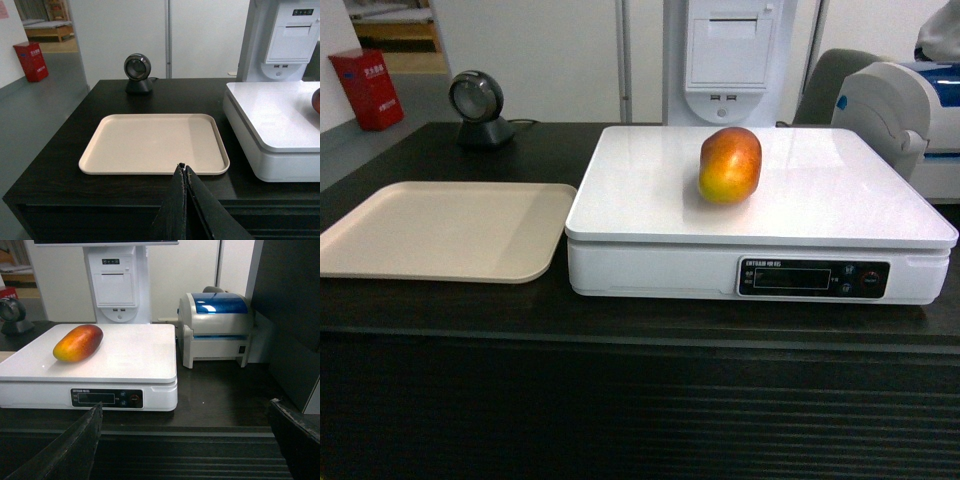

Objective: Place dark red mango on scale at checkout

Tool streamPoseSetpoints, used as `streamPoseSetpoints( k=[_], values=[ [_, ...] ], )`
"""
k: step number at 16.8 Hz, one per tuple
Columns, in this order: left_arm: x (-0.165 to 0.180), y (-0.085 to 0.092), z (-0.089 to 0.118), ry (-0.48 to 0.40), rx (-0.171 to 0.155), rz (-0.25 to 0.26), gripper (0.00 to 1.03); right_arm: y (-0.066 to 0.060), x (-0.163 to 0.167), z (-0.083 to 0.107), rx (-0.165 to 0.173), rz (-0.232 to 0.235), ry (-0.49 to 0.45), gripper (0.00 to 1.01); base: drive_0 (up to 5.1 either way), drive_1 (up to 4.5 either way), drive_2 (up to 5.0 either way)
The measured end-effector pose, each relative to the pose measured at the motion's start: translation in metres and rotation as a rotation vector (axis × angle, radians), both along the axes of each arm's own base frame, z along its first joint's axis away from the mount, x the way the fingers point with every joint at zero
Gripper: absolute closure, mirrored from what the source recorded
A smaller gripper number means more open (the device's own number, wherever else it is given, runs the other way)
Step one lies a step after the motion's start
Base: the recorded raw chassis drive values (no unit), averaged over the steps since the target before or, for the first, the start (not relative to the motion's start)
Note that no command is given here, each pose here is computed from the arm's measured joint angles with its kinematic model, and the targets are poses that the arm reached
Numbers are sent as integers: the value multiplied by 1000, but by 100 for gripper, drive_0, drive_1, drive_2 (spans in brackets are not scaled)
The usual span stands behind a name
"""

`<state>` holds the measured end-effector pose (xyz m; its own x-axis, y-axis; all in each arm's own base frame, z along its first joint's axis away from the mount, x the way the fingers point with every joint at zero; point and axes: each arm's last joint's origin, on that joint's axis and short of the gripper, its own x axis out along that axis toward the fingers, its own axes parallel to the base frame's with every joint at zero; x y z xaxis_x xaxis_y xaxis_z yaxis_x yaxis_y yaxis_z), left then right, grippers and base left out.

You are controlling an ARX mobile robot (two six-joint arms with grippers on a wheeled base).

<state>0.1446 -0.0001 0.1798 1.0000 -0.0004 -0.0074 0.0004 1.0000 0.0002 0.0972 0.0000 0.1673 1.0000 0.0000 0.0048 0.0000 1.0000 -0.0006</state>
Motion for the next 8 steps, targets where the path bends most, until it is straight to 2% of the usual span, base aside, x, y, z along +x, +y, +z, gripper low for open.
streamPoseSetpoints(
  k=[2,4,8],
  values=[
    [-16,0,-13,-2,0,-1,101,0,0,0,0,0,0,3,0,0,0],
    [-29,0,-10,-20,0,0,101,0,0,0,0,0,0,3,0,0,0],
    [-33,0,-10,-16,0,0,101,0,0,0,0,0,0,3,0,0,0]
  ],
)
